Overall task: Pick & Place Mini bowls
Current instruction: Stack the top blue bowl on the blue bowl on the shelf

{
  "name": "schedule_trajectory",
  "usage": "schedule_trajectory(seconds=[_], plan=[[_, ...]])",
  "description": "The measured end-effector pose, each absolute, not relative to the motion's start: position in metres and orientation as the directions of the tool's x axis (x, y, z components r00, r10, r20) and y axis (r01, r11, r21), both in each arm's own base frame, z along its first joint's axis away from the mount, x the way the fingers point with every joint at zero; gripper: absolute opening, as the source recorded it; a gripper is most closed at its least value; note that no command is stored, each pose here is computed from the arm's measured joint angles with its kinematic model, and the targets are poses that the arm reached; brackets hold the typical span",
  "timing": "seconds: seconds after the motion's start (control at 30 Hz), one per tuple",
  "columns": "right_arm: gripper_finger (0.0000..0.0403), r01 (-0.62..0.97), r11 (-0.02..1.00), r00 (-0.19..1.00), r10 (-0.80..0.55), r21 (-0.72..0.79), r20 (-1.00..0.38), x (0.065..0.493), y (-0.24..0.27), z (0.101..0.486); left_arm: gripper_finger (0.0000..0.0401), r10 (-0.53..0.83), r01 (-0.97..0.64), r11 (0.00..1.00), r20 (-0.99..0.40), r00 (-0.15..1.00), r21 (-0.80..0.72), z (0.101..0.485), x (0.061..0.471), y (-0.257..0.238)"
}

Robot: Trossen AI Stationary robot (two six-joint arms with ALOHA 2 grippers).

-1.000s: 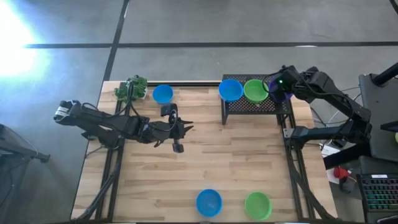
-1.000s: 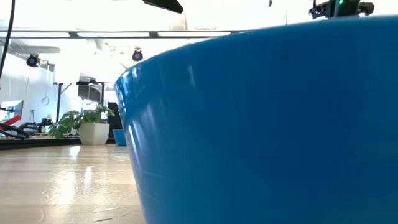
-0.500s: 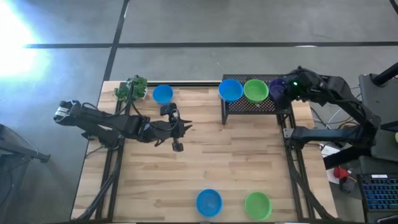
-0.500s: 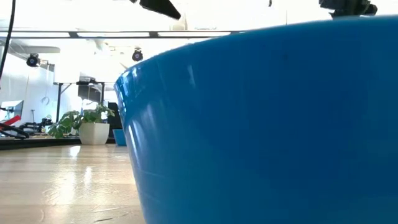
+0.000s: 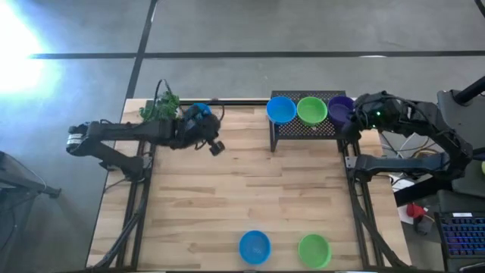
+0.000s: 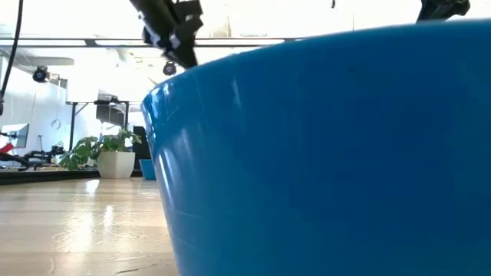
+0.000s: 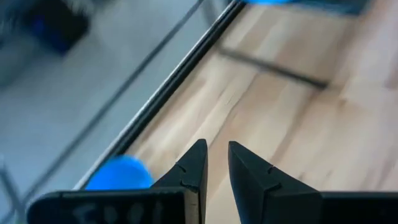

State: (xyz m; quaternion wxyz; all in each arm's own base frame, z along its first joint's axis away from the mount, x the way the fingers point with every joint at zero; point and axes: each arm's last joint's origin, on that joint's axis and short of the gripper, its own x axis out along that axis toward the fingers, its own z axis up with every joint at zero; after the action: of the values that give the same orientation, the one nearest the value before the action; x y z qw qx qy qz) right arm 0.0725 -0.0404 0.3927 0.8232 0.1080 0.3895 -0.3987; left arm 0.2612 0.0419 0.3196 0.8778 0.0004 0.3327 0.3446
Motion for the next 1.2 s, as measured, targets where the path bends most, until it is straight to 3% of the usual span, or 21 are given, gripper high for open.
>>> schedule_trajectory(seconds=[0.2, 0.6, 0.93, 1.2], plan=[[0.0064, 0.676, 0.734, 0.454, -0.488, -0.068, -0.746, 0.079, -0.038, 0.389, 0.0059, 0.643, -0.764, 0.626, -0.658, 0.391, 0.158, 0.312, 0.245, 0.075], [0.0059, 0.607, 0.795, 0.522, -0.418, -0.021, -0.743, 0.085, -0.036, 0.389, 0.0059, 0.669, -0.878, 0.467, -0.691, 0.275, 0.103, 0.298, 0.228, 0.115], [0.0057, 0.610, 0.792, 0.522, -0.419, -0.018, -0.743, 0.085, -0.036, 0.389, 0.0059, 0.629, -0.861, 0.508, -0.690, 0.358, 0.017, 0.270, 0.230, 0.125], [0.0057, 0.612, 0.791, 0.522, -0.419, -0.016, -0.743, 0.085, -0.036, 0.389, 0.0059, 0.634, -0.874, 0.486, -0.698, 0.332, 0.026, 0.244, 0.228, 0.131]])
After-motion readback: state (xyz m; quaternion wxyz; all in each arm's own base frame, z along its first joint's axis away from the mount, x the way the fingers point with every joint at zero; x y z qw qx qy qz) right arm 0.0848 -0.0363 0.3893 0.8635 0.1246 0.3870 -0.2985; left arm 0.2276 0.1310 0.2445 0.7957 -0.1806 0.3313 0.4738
